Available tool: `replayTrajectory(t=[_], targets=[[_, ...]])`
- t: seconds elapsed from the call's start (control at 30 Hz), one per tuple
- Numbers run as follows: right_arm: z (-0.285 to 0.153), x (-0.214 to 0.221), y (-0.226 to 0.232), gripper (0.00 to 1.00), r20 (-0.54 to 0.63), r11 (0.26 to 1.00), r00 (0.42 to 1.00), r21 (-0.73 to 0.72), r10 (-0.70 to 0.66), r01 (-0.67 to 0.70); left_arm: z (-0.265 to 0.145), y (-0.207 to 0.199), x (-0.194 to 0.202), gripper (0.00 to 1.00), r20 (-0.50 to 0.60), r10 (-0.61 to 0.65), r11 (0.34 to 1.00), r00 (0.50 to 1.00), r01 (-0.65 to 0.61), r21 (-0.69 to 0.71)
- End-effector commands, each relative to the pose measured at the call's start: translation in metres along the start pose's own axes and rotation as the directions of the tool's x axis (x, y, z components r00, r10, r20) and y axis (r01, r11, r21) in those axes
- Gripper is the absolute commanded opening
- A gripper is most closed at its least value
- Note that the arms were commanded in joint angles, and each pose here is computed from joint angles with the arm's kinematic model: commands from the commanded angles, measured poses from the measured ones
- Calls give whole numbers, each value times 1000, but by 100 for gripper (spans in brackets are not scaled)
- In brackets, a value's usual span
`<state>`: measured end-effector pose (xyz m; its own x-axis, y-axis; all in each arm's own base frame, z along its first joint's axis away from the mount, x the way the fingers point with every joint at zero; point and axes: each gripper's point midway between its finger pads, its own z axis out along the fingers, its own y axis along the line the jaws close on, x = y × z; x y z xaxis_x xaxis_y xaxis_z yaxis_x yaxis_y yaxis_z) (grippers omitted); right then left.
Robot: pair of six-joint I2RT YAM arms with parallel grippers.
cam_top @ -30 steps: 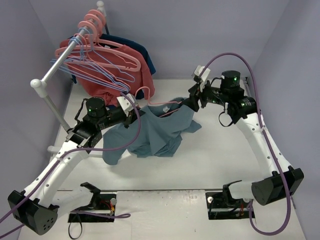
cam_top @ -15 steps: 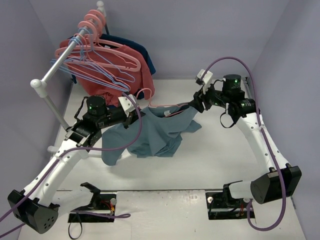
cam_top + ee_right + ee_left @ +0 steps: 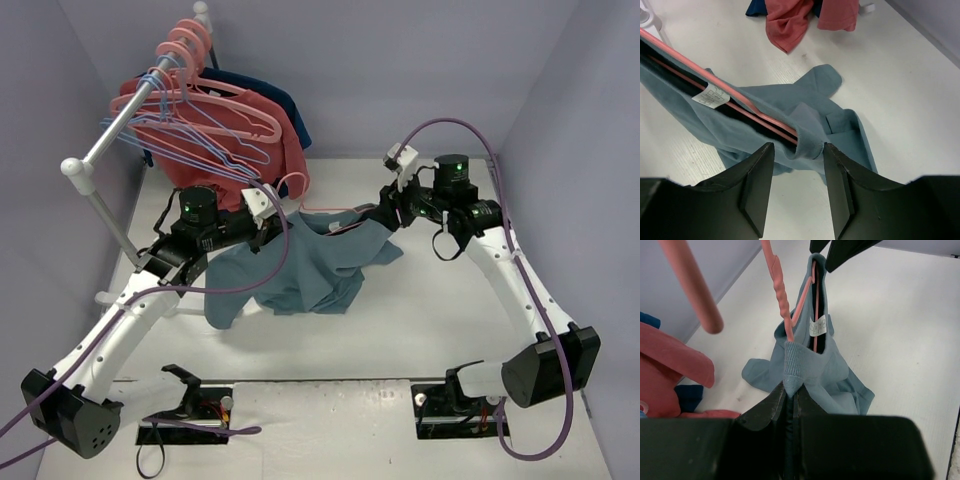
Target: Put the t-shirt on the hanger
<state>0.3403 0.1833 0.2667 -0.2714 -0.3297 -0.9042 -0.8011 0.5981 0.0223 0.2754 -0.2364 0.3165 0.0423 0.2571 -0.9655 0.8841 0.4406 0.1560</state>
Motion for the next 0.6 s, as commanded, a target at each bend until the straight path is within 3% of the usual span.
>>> replayTrajectory(t=[0.0, 0.13, 0.33, 0.57], targets=[[9, -11, -1, 41, 28, 1000, 1000, 15, -3, 3, -7, 12, -58, 0, 148, 118, 993, 982, -113, -39], [16, -10, -7, 36, 7, 999, 1000, 46, 3, -4, -6, 11, -59, 0, 153, 112, 994, 982, -108, -32], [12, -21, -18, 0, 14, 991, 999, 128, -31, 29, -5, 10, -56, 0, 150, 102, 995, 983, -99, -28], [15, -64, 16, 0, 78, 989, 991, 103, -111, 103, 2, 10, -54, 0, 164, 83, 997, 983, -82, -12]])
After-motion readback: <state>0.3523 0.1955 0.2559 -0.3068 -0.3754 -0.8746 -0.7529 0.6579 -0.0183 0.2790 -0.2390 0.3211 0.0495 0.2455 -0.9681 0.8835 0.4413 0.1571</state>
